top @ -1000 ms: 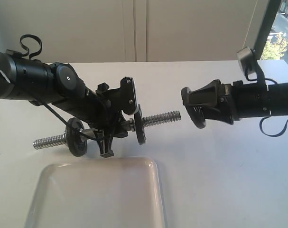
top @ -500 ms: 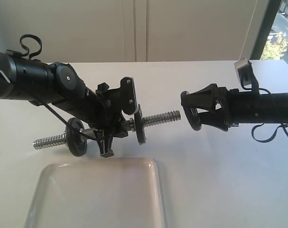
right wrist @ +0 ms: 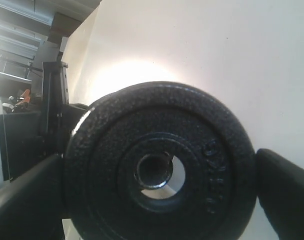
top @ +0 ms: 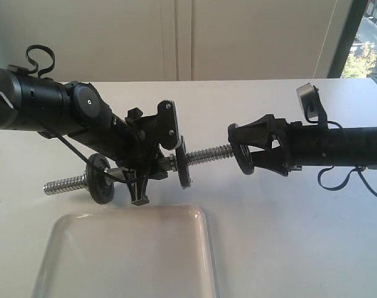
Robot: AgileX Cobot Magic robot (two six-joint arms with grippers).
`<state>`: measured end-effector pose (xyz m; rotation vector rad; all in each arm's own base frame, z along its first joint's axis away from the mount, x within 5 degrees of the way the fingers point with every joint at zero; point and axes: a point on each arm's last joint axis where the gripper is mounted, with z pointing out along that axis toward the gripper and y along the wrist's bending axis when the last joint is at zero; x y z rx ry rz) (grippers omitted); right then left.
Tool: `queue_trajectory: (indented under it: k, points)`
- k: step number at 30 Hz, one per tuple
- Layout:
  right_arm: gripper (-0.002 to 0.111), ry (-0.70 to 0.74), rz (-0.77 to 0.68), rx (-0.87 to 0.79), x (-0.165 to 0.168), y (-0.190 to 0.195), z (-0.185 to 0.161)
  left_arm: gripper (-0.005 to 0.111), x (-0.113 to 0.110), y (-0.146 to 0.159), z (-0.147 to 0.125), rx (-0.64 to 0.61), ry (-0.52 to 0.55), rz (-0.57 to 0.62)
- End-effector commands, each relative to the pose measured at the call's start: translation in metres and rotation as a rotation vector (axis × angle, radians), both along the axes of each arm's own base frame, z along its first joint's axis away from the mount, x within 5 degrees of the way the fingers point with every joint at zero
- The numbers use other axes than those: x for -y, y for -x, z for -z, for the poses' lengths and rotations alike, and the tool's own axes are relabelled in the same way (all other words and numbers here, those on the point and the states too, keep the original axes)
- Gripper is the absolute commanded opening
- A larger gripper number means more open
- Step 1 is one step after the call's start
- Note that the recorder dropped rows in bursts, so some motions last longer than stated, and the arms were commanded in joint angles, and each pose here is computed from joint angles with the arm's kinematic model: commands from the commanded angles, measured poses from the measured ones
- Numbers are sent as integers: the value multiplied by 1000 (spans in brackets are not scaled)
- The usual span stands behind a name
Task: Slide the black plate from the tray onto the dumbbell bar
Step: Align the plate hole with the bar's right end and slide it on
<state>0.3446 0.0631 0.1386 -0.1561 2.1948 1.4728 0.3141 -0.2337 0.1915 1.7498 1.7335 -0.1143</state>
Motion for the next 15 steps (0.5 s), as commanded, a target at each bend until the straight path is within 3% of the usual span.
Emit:
queue_trajectory:
  k: [1, 15]
  points:
    - [0, -81, -10, 45, -8, -1, -10, 0, 0, -5, -29, 90, 93, -69]
    - [0, -101, -43, 9, -31, 1, 2, 0, 0, -6, -29, 84, 112, -97]
